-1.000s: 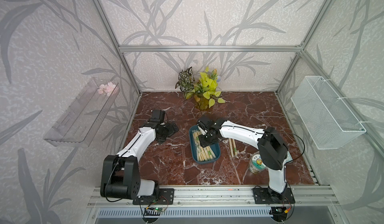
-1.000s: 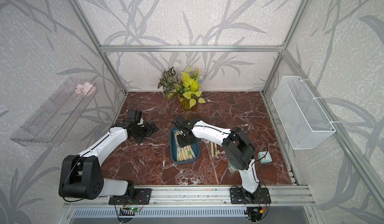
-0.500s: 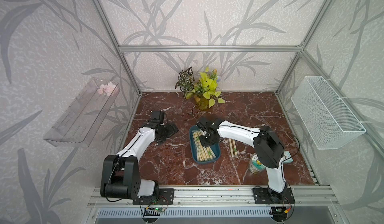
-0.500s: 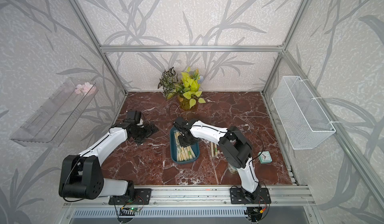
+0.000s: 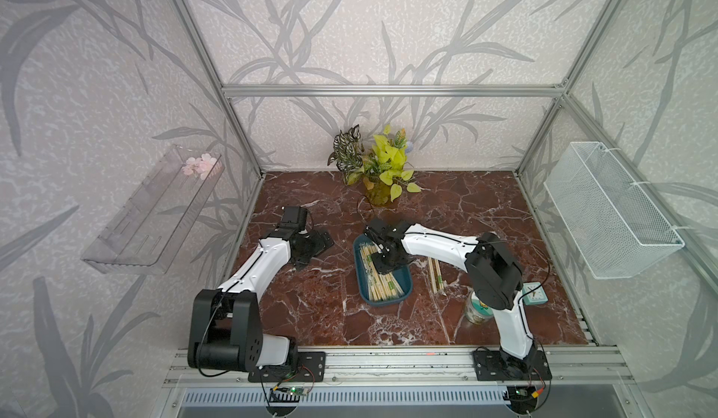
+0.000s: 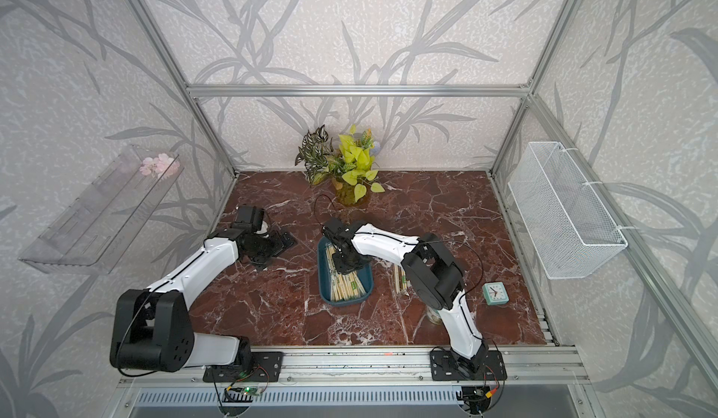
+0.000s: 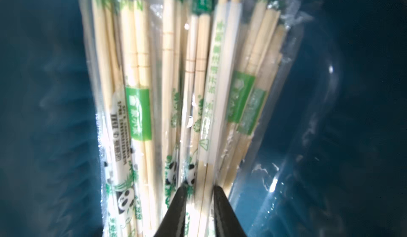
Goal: Take the paired disposable chopsticks out of the storage box
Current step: Pick up the paired disposable chopsticks from the storage box.
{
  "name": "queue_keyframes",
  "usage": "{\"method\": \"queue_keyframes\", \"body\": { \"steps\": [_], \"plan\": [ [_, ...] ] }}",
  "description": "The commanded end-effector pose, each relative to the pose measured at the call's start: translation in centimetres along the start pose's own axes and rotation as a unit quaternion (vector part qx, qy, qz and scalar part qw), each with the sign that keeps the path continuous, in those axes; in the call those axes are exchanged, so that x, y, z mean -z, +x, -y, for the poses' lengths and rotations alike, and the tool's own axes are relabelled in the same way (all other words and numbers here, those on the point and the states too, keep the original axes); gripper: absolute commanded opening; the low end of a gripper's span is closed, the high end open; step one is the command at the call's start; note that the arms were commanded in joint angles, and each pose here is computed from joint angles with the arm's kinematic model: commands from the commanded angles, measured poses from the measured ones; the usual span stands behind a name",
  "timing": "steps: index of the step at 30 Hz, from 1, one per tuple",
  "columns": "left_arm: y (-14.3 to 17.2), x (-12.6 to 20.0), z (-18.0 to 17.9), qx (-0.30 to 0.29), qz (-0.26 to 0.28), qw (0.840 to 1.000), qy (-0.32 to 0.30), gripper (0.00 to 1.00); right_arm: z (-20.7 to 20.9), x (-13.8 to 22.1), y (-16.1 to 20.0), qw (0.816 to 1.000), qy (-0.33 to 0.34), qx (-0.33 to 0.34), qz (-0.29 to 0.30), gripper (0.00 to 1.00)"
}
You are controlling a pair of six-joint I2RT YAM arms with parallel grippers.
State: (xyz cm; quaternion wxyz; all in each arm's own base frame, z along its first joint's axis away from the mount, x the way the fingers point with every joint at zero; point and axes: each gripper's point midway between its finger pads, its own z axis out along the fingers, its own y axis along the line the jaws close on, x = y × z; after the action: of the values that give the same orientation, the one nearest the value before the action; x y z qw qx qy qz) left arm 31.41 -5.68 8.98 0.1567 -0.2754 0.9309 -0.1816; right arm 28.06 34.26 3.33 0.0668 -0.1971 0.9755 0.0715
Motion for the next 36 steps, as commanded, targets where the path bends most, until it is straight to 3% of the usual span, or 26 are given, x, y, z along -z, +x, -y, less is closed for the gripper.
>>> {"method": "queue_keyframes", "body": {
  "steps": [1, 14, 23, 29, 36],
  "plan": [
    [0.2, -0.1, -0.3, 0.002, -0.002, 1.0, 0.001, 0.99, 0.5, -0.5, 0.3, 1.0, 0.011, 0.004, -0.015, 0.24],
    [0.2, 0.0, -0.2, 0.0, -0.003, 1.0, 0.003, 0.99, 0.0, 1.6, -0.3, 1.0, -0.006, -0.004, 0.005, 0.1],
    [0.1, 0.1, 0.0, -0.001, -0.003, 1.0, 0.006, 0.99, 0.0, 5.2, -1.3, 0.998, -0.04, -0.034, 0.034, 0.06],
    [0.0, 0.1, 0.2, -0.003, -0.003, 1.0, 0.01, 0.99, -0.3, 6.8, -2.4, 0.991, -0.106, -0.067, 0.053, 0.06],
    [-0.1, 0.3, 0.6, -0.002, -0.003, 1.0, 0.018, 0.99, -0.4, 8.8, -3.7, 0.968, -0.207, -0.111, 0.085, 0.06]
  ]
}}
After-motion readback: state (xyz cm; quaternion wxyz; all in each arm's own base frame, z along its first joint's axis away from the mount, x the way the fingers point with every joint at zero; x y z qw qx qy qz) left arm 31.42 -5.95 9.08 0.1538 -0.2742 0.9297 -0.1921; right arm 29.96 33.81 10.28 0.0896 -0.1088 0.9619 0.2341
